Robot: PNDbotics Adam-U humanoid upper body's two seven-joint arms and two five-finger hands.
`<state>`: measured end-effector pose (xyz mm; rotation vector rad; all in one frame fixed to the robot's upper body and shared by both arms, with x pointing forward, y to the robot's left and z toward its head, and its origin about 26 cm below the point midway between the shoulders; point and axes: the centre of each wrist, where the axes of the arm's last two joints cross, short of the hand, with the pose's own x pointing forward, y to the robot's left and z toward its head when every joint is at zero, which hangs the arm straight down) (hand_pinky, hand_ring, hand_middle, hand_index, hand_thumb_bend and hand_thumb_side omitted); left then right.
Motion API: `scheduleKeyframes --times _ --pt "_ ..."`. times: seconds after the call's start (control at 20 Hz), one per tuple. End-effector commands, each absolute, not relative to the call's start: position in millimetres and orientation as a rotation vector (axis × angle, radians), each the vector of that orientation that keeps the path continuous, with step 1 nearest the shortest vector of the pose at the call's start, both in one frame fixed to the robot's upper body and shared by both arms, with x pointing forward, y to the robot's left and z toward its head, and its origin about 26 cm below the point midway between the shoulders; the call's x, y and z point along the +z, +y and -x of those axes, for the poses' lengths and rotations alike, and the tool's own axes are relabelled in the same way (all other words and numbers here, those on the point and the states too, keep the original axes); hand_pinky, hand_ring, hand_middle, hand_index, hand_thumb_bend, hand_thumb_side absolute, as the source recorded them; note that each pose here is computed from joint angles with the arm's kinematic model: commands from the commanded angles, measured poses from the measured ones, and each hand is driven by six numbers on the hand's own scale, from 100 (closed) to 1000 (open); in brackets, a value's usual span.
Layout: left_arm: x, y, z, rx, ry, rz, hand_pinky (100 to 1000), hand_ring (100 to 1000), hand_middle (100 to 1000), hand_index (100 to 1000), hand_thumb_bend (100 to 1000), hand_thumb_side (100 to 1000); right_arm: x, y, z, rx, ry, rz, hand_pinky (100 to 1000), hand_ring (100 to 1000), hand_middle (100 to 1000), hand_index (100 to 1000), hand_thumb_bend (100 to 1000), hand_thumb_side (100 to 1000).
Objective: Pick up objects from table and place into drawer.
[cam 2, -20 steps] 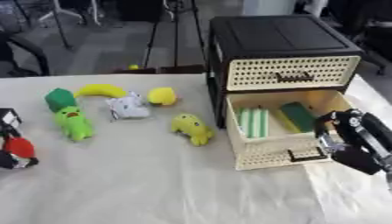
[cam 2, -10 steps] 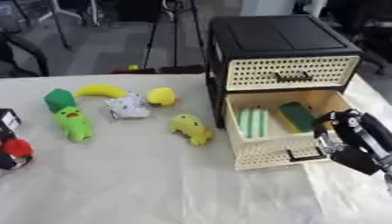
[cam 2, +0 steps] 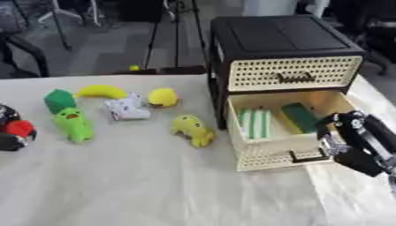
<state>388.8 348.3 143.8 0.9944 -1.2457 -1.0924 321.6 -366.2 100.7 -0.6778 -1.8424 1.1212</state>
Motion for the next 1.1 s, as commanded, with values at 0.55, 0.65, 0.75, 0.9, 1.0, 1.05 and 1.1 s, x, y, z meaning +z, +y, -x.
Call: scheduleKeyframes --times 0.55,0.65,0.75,0.9,1.0,1.05,1.1 --pt "237.7 179.1 -406.7 -1.341 -1.779 -0.699 181 157 297 453 202 240 111.3 -353.5 -330.6 1.175 -1.887 0.647 100 100 145 670 100 810" --pt "241.9 157.5 -411.0 -1.350 -1.823 -0.669 183 158 297 453 202 243 112.7 -351.0 -332.2 1.180 -1.897 0.640 100 100 144 669 100 811" --pt "242.5 137.5 -414.7 -1.347 -1.863 -0.639 185 158 297 453 205 248 114.4 -347.3 -334.3 1.185 -1.910 0.630 100 100 145 669 100 811" --pt "237.4 111.8 -419.3 -1.333 -1.902 -0.600 192 161 299 456 222 261 117.5 -340.5 -337.8 1.200 -1.932 0.610 100 100 145 669 100 814" --pt "231.4 97.3 -421.7 -1.336 -1.914 -0.589 196 165 303 460 238 265 119.4 -336.5 -339.8 1.206 -1.945 0.598 100 100 145 668 100 815" --pt "228.8 91.6 -422.5 -1.340 -1.920 -0.588 197 166 303 461 242 267 120.2 -334.6 -340.8 1.209 -1.951 0.592 100 100 145 668 100 805" --pt "226.7 87.3 -423.1 -1.342 -1.926 -0.588 198 167 304 461 252 272 120.9 -332.9 -341.5 1.212 -1.956 0.586 100 100 145 668 100 817"
